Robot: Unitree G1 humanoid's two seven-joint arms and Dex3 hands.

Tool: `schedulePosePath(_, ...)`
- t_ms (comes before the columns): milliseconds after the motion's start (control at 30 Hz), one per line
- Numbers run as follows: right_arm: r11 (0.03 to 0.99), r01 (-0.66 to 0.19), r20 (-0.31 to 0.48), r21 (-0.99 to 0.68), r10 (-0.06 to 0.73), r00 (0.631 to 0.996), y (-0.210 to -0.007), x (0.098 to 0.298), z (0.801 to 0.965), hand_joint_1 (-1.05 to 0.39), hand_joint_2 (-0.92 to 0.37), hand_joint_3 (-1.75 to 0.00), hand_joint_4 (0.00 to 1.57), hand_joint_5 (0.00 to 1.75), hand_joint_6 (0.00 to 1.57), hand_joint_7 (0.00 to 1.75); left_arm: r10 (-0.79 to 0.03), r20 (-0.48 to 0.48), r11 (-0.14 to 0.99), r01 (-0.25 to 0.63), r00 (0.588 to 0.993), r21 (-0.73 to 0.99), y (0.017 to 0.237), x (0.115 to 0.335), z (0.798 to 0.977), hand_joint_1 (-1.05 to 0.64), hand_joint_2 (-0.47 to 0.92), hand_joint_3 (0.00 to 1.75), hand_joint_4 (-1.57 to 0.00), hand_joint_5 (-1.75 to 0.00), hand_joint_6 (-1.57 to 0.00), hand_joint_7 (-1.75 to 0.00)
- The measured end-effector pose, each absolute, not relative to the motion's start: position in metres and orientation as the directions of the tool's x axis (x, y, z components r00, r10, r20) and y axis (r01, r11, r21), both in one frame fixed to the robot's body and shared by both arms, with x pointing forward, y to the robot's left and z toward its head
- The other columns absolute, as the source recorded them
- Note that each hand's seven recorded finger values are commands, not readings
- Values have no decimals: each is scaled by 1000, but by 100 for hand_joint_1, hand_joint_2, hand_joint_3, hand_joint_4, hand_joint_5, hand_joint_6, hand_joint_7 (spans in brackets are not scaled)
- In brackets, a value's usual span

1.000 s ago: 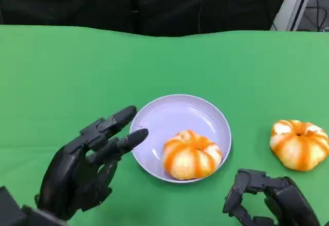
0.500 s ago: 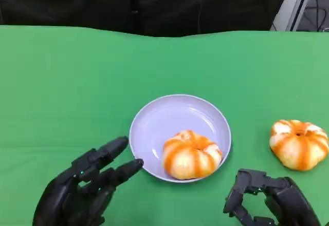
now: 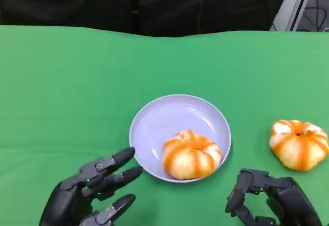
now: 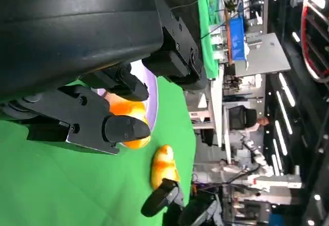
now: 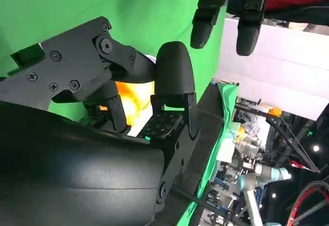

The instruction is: Grasp the bread from the table and place it into the plate.

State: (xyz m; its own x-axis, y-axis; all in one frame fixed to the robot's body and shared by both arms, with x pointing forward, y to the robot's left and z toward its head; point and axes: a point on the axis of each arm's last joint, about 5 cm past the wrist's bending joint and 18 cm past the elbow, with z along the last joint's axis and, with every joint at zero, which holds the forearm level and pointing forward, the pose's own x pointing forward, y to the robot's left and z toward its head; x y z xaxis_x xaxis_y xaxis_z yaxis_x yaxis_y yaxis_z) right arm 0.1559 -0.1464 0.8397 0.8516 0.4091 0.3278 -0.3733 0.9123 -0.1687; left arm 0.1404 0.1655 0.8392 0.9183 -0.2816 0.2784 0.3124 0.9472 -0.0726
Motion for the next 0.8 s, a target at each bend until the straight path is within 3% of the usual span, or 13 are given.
schedulePosePath(167,913,-369,330,-172,406,852,-147,156,840,-22,-62,-91,80,158,80,131,-297,309,945,324,904,-39,161,142,839,1,91,41,-128,-22,-125,-13)
schedulePosePath(300,914,-368,331,-172,406,852,-147,156,840,-23,-62,-91,80,160,80,131,-320,313,941,338,894,-4,159,144,838,-1,76,69,-116,-79,-137,-22)
schedulePosePath(333,914,-368,331,-172,406,852,-147,156,840,-23,-62,-91,80,160,80,131,-319,313,942,336,895,-3,159,144,838,0,69,82,-110,-97,-131,-41)
schedulePosePath(433,914,-368,330,-173,405,852,-147,156,840,-23,-62,-90,80,159,80,131,-320,311,941,338,895,-5,157,144,837,-1,62,95,-104,-124,-114,-85)
schedulePosePath(500,914,-368,330,-173,405,853,-147,156,840,-23,-62,-90,80,159,80,131,-322,309,940,341,895,-7,156,143,836,-3,59,100,-102,-133,-110,-98)
schedulePosePath(800,911,-371,328,-180,412,850,-147,156,840,-22,-63,-90,81,158,80,131,-324,310,936,350,894,-30,153,144,834,-7,57,109,-95,-146,-101,-117)
